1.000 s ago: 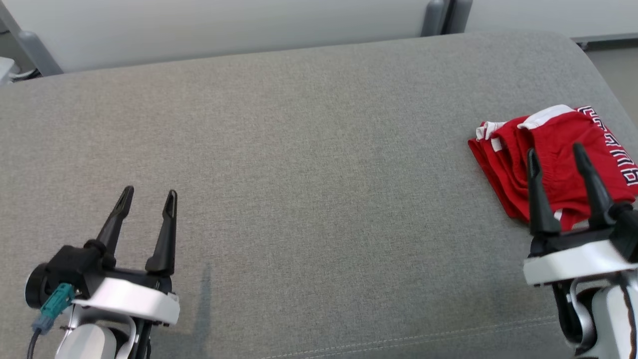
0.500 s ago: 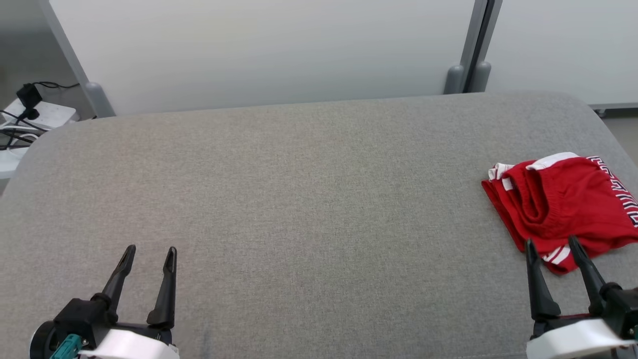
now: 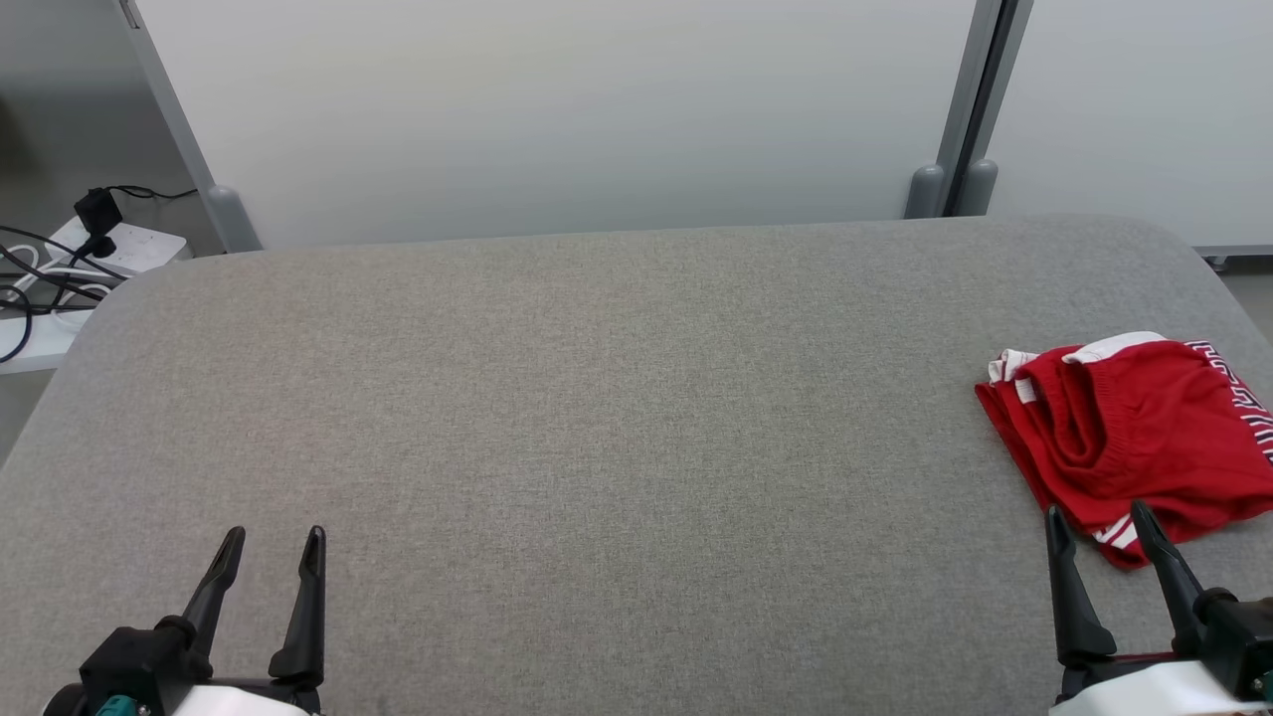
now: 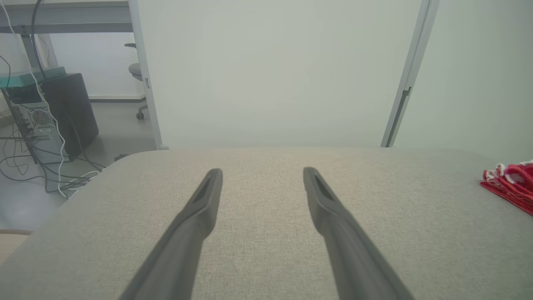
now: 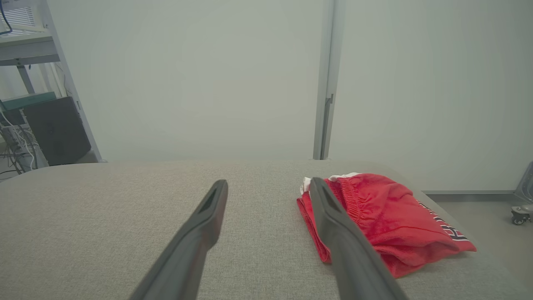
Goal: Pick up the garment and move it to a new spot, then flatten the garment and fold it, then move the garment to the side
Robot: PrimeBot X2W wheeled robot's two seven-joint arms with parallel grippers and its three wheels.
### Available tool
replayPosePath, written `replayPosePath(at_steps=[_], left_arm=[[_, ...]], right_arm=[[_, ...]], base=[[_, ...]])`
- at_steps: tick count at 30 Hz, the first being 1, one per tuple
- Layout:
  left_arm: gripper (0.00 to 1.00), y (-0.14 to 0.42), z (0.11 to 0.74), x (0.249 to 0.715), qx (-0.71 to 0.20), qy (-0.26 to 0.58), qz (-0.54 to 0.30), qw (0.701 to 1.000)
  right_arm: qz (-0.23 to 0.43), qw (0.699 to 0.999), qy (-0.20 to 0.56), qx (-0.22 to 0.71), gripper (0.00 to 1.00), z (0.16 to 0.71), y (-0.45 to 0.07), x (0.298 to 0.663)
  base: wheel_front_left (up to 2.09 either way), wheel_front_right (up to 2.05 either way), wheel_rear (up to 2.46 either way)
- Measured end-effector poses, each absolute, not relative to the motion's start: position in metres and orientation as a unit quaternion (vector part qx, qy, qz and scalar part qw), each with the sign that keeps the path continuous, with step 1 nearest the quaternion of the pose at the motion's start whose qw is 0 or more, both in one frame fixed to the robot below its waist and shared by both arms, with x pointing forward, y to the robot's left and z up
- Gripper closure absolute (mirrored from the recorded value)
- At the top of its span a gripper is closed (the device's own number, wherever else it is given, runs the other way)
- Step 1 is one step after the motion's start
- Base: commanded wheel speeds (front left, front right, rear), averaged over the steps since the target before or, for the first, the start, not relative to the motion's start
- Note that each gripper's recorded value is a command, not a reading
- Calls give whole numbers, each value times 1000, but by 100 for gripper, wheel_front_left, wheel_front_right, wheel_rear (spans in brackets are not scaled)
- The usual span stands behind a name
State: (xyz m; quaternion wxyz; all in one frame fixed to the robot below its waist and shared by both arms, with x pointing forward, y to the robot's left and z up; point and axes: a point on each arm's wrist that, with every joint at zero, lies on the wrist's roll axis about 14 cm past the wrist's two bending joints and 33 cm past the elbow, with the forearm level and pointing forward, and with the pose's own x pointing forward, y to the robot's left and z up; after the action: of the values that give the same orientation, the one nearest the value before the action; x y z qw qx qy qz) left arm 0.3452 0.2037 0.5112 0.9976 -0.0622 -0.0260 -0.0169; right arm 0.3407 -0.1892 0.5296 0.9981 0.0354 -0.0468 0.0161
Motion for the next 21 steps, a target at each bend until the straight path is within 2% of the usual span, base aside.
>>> replayPosePath(at_steps=[21], left_arm=[[0,205,502,342,-65,-5,-13,998]], right_arm=[[16,999,-33,38,0,521,-188,339]], base=[[0,0,0]])
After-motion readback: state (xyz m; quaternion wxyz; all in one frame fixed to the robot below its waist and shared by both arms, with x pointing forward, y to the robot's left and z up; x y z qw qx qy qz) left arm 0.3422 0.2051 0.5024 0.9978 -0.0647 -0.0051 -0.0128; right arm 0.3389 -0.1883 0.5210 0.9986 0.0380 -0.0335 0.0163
